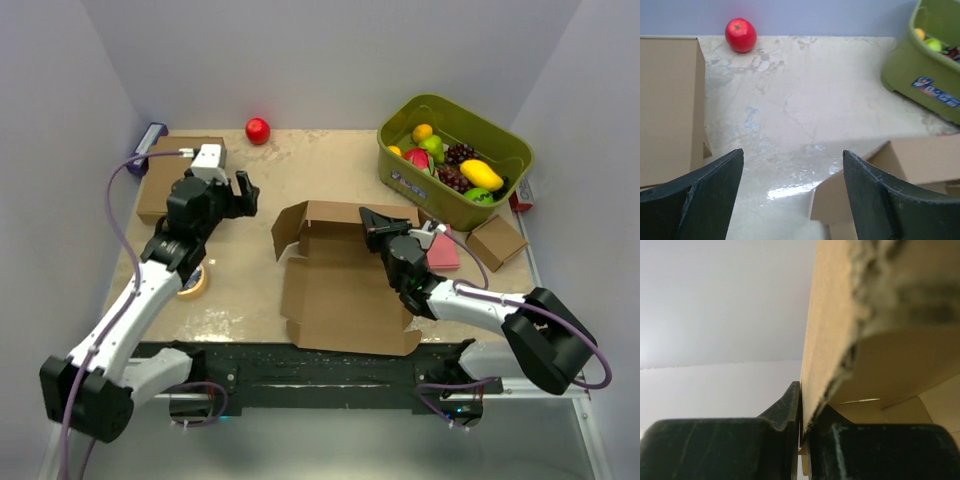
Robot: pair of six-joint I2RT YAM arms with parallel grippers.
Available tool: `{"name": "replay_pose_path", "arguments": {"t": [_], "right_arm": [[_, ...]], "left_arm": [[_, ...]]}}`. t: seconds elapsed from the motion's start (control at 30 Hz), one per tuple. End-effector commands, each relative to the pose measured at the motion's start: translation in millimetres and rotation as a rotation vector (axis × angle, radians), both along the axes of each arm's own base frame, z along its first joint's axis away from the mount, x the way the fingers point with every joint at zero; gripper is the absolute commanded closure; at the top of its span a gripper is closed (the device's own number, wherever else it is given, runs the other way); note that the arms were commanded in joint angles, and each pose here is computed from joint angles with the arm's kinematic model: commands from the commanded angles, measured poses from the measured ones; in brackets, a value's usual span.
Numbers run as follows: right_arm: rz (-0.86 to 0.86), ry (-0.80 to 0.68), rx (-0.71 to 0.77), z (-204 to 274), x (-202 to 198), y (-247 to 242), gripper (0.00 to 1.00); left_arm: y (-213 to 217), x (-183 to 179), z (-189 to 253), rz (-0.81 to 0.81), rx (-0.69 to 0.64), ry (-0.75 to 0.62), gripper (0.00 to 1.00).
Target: Fold the paper box
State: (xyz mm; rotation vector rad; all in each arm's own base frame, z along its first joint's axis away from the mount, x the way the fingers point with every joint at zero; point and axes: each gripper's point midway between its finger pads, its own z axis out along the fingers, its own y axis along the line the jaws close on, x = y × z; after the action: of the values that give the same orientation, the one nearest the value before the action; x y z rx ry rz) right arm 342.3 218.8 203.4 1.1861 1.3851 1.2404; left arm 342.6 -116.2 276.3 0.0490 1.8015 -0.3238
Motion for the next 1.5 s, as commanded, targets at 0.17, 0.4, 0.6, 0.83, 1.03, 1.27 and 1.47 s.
{"name": "replay_pose_path", "arguments": {"t": [0.17, 0.4, 0.6, 0.83, 1.03, 1.27, 1.47], "right_arm": [[-0.047, -0.005, -0.008, -5, 2, -8, 0.91], [-0.026, -0.001, -0.002, -10, 6, 0, 0.91], [-0.031, 0.013, -0.009, -17, 9, 1, 0.91], [-0.040, 0.022, -0.015, -20, 9, -1, 0.91], [-0.046, 0.017, -0.030, -15, 9, -2, 0.92], [-0.058, 0.016, -0.047, -13, 9, -5, 0.92], [-0.064, 0.026, -0.061, -18, 7, -8, 0.92]], "left_arm": [[-16, 41, -79, -0.130, 0.146, 0.170, 0.20], [-34, 47, -118, -0.218, 0.145, 0.251, 0.25], [-59, 34, -121, -0.330, 0.127, 0.261, 0.27], [-83, 8, -106, -0.461, 0.101, 0.205, 0.28], [-94, 1, -93, -0.502, 0.110, 0.144, 0.29], [-89, 1, -82, -0.467, 0.121, 0.119, 0.29], [-94, -14, -55, -0.512, 0.068, 0.018, 0.26]]}}
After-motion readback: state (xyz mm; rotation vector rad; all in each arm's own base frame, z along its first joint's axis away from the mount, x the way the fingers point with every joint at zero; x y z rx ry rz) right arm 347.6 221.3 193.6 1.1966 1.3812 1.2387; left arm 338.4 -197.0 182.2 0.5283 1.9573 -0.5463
